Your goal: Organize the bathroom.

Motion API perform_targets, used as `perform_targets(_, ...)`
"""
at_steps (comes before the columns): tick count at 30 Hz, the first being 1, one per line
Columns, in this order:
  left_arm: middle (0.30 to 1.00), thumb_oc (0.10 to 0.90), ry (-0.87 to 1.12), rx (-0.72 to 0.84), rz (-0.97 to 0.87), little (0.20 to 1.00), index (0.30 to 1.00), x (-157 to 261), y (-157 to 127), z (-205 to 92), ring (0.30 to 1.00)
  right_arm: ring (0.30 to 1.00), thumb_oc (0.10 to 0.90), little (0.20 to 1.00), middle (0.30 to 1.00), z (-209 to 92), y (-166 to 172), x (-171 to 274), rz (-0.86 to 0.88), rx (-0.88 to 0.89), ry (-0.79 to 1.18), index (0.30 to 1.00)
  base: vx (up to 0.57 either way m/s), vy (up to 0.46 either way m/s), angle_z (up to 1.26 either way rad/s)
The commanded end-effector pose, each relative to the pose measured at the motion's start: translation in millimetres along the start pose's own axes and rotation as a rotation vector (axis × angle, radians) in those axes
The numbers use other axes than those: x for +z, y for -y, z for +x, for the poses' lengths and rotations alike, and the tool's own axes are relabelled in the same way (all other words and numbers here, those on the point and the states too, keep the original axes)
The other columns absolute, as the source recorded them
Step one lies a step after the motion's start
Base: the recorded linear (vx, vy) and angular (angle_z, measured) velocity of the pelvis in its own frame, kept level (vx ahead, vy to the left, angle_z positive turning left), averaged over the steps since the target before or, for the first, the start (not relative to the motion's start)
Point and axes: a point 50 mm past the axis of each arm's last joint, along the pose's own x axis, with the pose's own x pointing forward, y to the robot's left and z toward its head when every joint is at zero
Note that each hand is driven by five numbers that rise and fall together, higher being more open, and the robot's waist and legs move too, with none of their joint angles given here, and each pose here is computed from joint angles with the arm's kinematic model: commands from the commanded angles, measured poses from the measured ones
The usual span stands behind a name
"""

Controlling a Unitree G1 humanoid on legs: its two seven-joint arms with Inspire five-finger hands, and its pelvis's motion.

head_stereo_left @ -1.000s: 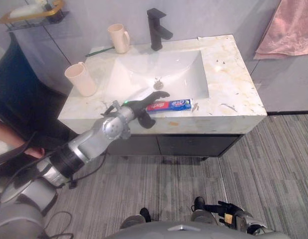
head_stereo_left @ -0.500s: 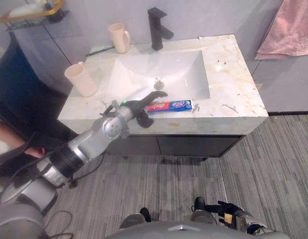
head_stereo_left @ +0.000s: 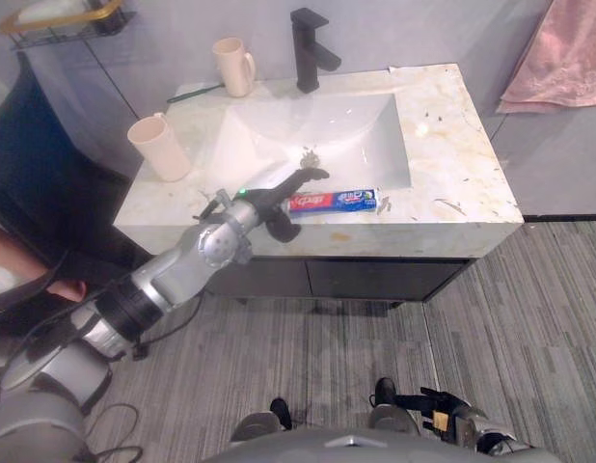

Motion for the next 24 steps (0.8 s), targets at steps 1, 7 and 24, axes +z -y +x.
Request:
perform_targets(1, 0.900, 0.800, 0.142, 0.370, 0.143, 0.900, 0.900, 34.1, -93.6, 7.7, 0.900, 0.900, 0.800, 0.900, 0.900, -1.4, 12.5, -25.2, -0.074, -0.043, -0.103, 0.900, 0.00, 0.009, 0.06)
perform_targets(7, 0.900, 0.800, 0.146, 0.374, 0.139, 0.900, 0.900, 33.6, -93.3, 8.9, 0.900, 0.900, 0.800, 0.900, 0.900, -1.4, 12.6, -28.4, -0.067, -0.040, -0.105, 0.900, 0.00, 0.000, 0.00)
perform_targets(24, 0.900, 0.800, 0.201, 0.412, 0.136, 0.900, 0.900, 41.6, -96.9, 4.1, 0.900, 0.900, 0.800, 0.900, 0.900, -1.1, 13.3, -25.5, -0.077, -0.039, -0.096, 0.900, 0.00, 0.000, 0.00)
